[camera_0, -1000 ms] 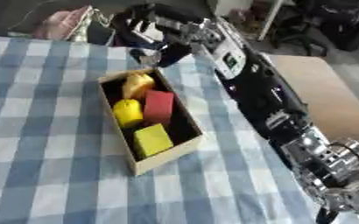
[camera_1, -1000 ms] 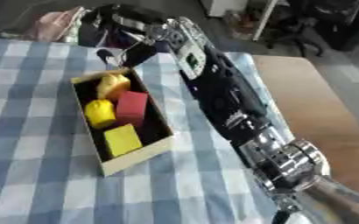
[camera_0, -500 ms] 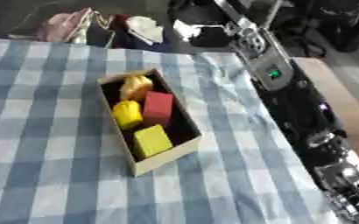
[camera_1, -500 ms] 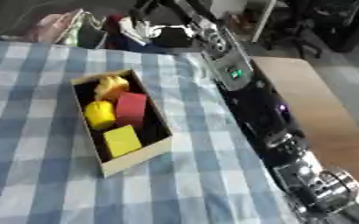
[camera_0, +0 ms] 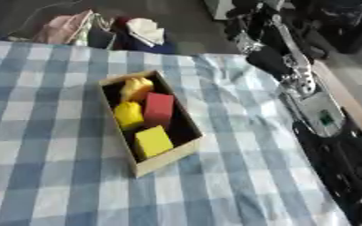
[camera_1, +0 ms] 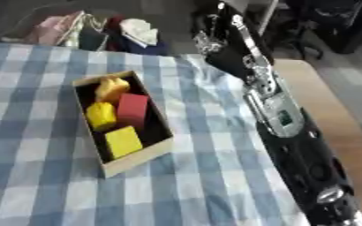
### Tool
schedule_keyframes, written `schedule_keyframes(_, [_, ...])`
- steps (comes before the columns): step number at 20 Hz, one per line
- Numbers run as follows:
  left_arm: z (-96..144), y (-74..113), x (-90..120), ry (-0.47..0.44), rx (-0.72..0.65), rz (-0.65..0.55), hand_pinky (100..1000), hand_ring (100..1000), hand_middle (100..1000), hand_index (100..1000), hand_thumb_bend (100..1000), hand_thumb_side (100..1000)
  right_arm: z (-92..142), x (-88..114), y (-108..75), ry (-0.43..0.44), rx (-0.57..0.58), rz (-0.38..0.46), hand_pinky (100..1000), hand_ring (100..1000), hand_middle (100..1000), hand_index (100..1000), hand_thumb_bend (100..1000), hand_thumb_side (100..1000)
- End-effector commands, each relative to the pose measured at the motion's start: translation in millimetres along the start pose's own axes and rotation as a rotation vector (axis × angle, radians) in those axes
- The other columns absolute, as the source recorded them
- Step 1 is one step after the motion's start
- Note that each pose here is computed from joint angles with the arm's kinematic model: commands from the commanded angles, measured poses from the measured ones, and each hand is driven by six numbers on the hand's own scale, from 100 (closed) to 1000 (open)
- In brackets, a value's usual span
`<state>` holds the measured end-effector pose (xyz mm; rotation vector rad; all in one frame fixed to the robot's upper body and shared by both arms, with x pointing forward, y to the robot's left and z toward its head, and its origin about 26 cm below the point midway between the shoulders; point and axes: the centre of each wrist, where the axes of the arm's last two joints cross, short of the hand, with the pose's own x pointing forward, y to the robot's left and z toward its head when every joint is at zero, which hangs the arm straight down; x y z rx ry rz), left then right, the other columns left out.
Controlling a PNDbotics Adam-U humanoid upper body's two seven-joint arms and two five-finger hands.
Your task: Pick up objects on the table and place them in the box.
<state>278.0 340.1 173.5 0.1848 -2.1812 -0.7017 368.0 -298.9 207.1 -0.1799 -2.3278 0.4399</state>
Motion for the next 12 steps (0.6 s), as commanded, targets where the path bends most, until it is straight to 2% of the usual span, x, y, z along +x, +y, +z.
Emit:
schedule_keyframes(1, [0.2, 3.9, 2.4, -0.007, 0.009, -0.009, 772, 703, 564, 756, 100, 530, 5.7, 5.8, -1.5, -0.014, -0.021, -0.026, 580, 615, 675, 813, 100, 426])
schedule_keyframes(6, [2.5, 1.6, 0.1, 0.002, 0.012, 0.002, 772, 703, 564, 753, 100, 531, 30.0, -7.1, 16.2, 0.051, -0.028, -0.095, 576, 604, 670, 809, 100, 485])
schedule_keyframes(12, [6.3, -1.9, -3.4, 0.017, 0.014, 0.014, 772, 704, 564, 751, 100, 532, 49.7, -17.9, 39.6, 0.1, -0.012, -0.168, 575, 598, 656, 805, 100, 507])
